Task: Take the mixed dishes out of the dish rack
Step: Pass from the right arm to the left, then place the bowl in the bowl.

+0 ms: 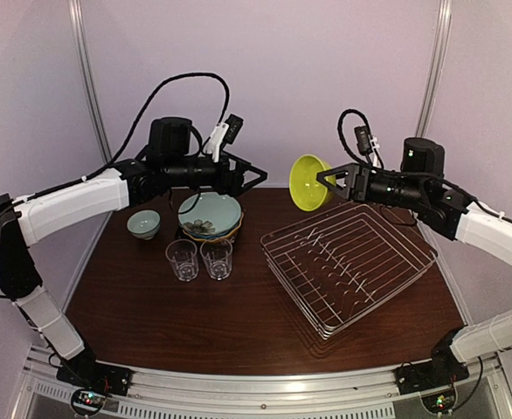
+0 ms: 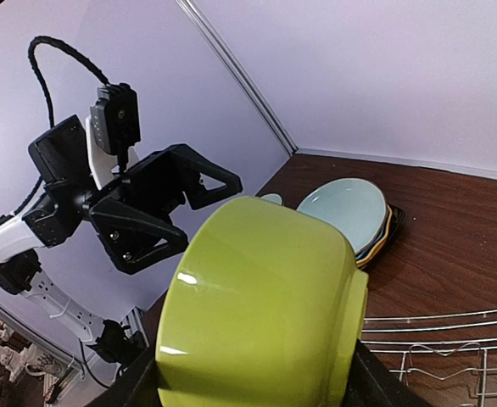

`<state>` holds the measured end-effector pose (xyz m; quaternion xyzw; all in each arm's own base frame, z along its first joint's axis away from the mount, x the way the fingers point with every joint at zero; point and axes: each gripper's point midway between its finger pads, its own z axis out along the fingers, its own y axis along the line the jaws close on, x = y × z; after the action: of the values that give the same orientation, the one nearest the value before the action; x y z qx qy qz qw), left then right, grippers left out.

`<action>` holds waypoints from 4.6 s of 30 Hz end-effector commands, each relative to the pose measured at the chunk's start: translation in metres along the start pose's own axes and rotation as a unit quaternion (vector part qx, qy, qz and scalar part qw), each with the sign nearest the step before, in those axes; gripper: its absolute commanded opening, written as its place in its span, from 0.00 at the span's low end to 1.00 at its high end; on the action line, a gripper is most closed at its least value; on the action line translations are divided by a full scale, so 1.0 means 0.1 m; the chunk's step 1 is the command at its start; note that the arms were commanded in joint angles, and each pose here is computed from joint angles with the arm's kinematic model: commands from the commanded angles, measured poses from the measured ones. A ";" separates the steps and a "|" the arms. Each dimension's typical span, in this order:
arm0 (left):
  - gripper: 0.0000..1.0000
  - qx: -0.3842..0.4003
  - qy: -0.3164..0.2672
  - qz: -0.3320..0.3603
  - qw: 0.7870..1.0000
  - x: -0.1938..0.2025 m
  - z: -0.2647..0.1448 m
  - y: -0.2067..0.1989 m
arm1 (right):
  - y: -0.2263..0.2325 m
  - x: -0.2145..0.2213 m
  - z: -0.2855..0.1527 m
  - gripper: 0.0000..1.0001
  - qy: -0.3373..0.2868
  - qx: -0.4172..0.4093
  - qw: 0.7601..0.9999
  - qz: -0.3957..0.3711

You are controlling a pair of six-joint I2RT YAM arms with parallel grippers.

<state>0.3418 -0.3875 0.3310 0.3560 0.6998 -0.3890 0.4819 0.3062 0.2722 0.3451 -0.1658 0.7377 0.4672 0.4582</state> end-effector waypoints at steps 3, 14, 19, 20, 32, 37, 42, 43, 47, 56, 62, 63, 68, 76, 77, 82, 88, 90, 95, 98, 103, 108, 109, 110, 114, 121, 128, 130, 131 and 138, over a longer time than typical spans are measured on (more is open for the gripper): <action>0.73 0.035 -0.031 -0.013 0.999 -0.24 0.15 -0.17 | 0.35 -0.17 -0.09 0.53 -0.041 -0.086 0.995 0.008; 0.63 0.061 -0.063 -0.028 0.996 -0.38 0.33 -0.34 | 0.40 -0.15 -0.07 0.52 -0.066 -0.126 0.988 0.060; 0.51 0.073 -0.064 -0.028 0.995 -0.37 0.41 -0.41 | 0.42 -0.15 -0.06 0.52 -0.073 -0.138 0.985 0.074; 0.48 0.072 -0.065 -0.032 0.995 -0.38 0.43 -0.40 | 0.42 -0.14 -0.05 0.52 -0.071 -0.138 0.985 0.076; 0.19 0.068 -0.063 -0.053 0.994 -0.39 0.53 -0.35 | 0.39 -0.15 -0.03 0.52 -0.086 -0.138 0.983 0.090; 0.02 0.055 -0.056 -0.062 0.995 -0.39 0.54 -0.31 | 0.30 -0.11 0.00 0.54 -0.085 -0.118 0.985 0.090; 0.00 0.045 -0.047 -0.071 0.995 -0.39 0.53 -0.28 | 0.26 -0.10 0.01 0.64 -0.086 -0.111 0.986 0.092; 0.00 0.043 -0.046 -0.072 0.995 -0.40 0.53 -0.28 | 0.26 -0.10 0.02 0.68 -0.085 -0.108 0.986 0.093; 0.00 0.035 -0.036 -0.088 0.995 -0.38 0.50 -0.19 | 0.18 -0.07 0.03 0.90 -0.077 -0.082 0.990 0.087; 0.00 -0.023 -0.028 -0.130 0.991 -0.35 0.22 0.35 | 0.02 -0.08 -0.08 1.00 -0.069 -0.006 0.996 0.051; 0.00 -0.101 -0.046 -0.158 0.981 -0.37 -0.21 0.92 | -0.05 -0.06 -0.14 1.00 -0.062 0.019 0.997 0.035; 0.00 -0.120 -0.046 -0.165 0.978 -0.35 -0.30 1.04 | -0.06 -0.05 -0.15 1.00 -0.060 0.023 0.997 0.033; 0.00 -0.218 -0.050 -0.209 0.952 -0.21 -0.78 1.64 | -0.12 -0.01 -0.18 1.00 -0.051 0.041 0.998 0.022; 0.00 -0.361 -0.023 -0.271 0.892 0.18 -1.52 2.43 | -0.19 0.06 -0.19 1.00 -0.037 0.059 0.997 0.013; 0.00 -0.375 -0.016 -0.277 0.884 0.24 -1.58 2.51 | -0.19 0.07 -0.20 1.00 -0.036 0.061 0.997 0.013; 0.00 -0.430 0.004 -0.297 0.853 0.46 -1.82 2.76 | -0.20 0.08 -0.20 1.00 -0.035 0.062 0.997 0.009; 0.00 -0.472 0.032 -0.344 0.811 0.88 -2.07 3.05 | -0.22 0.12 -0.21 1.00 -0.027 0.067 0.997 0.008; 0.00 -0.485 0.038 -0.356 0.798 1.01 -2.15 3.13 | -0.22 0.13 -0.21 1.00 -0.025 0.068 0.997 0.008; 0.00 -0.518 0.049 -0.380 0.764 1.32 -2.35 3.33 | -0.23 0.17 -0.21 1.00 -0.019 0.069 0.997 0.007; 0.00 -0.535 0.062 -0.389 0.747 1.50 -2.44 3.43 | -0.24 0.19 -0.21 1.00 -0.017 0.068 0.998 0.008; 0.00 -0.552 0.087 -0.394 0.729 1.74 -2.47 3.46 | -0.24 0.19 -0.21 1.00 -0.018 0.067 0.998 0.010; 0.00 -0.557 0.100 -0.403 0.719 1.94 -2.48 3.45 | -0.24 0.20 -0.21 1.00 -0.017 0.066 0.998 0.010; 0.00 -0.556 0.101 -0.405 0.718 1.97 -2.47 3.45 | -0.24 0.21 -0.21 1.00 -0.017 0.065 0.998 0.010; 0.00 -0.556 0.103 -0.407 0.717 2.01 -2.46 3.45 | -0.24 0.21 -0.21 1.00 -0.017 0.065 0.998 0.010; 0.00 -0.561 0.102 -0.422 0.704 2.16 -2.55 3.52 | -0.24 0.21 -0.21 1.00 -0.017 0.065 0.998 0.010; 0.00 -0.555 0.101 -0.436 0.701 2.27 -2.53 3.58 | -0.25 0.22 -0.22 1.00 -0.016 0.067 0.998 0.012; 0.00 -0.542 0.102 -0.451 0.702 2.37 -2.49 3.62 | -0.24 0.20 -0.19 1.00 -0.018 0.064 0.998 0.013; 0.00 -0.535 0.102 -0.455 0.704 2.40 -2.45 3.63 | -0.24 0.20 -0.18 1.00 -0.017 0.063 0.998 0.014; 0.00 -0.529 0.103 -0.458 0.707 2.41 -2.42 3.62 | -0.24 0.20 -0.18 1.00 -0.017 0.062 0.998 0.015; 0.00 -0.529 0.109 -0.462 0.703 2.47 -2.42 3.62 | -0.23 0.19 -0.18 1.00 -0.019 0.060 0.998 0.016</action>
<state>0.4840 0.0145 0.0790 -0.2780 0.9220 -0.0765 0.2584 0.3005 0.2503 0.3156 -0.1186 0.7620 0.4323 0.4674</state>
